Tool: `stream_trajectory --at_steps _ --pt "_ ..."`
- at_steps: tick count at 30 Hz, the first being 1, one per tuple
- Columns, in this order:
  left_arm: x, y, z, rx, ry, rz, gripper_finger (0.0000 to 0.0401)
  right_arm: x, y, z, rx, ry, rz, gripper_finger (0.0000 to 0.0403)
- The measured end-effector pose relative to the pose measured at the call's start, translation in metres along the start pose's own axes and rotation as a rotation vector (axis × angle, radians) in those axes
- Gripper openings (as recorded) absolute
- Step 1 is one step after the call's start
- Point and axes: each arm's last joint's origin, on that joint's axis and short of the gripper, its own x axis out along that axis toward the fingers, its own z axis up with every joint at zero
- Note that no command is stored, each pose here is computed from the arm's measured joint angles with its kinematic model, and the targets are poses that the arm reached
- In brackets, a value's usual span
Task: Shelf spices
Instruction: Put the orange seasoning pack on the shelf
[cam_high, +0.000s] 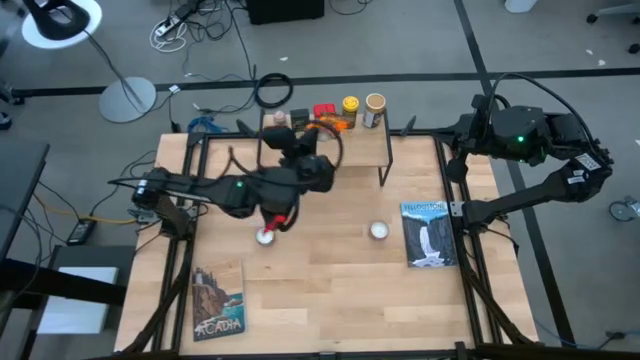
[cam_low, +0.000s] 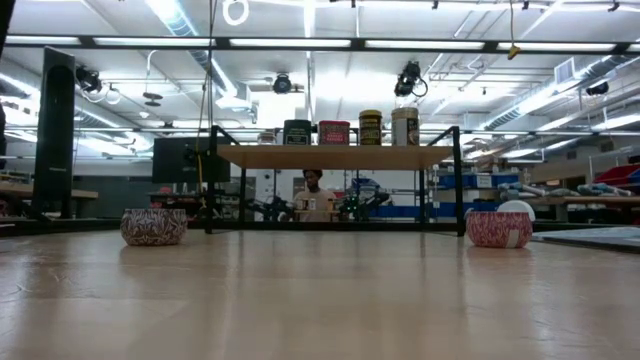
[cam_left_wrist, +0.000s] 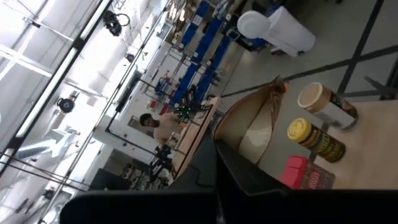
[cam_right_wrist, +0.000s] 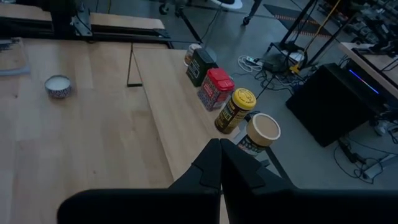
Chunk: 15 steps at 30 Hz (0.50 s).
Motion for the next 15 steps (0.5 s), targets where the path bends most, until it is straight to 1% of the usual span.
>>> stream_trajectory --at_steps 5,8,12,15 --pt "-0.003 0.024 -0.005 -0.042 -0.051 -0.023 0.0 0.0 0.0 0.0 0.004 -0.001 0.007 0.0003" --pt "-0.005 0.034 -0.007 -0.059 -0.075 -0.033 0.0 0.0 0.0 0.0 0.004 -0.001 0.008 0.0004" --pt "-0.005 0.034 -0.008 -0.038 -0.071 -0.035 0.0 0.0 0.0 0.0 0.004 -0.001 0.008 0.0002" --pt "0.0 0.022 -0.01 0.013 -0.033 -0.027 0.0 0.0 0.0 0.0 0.004 -0.001 0.008 0.0002"
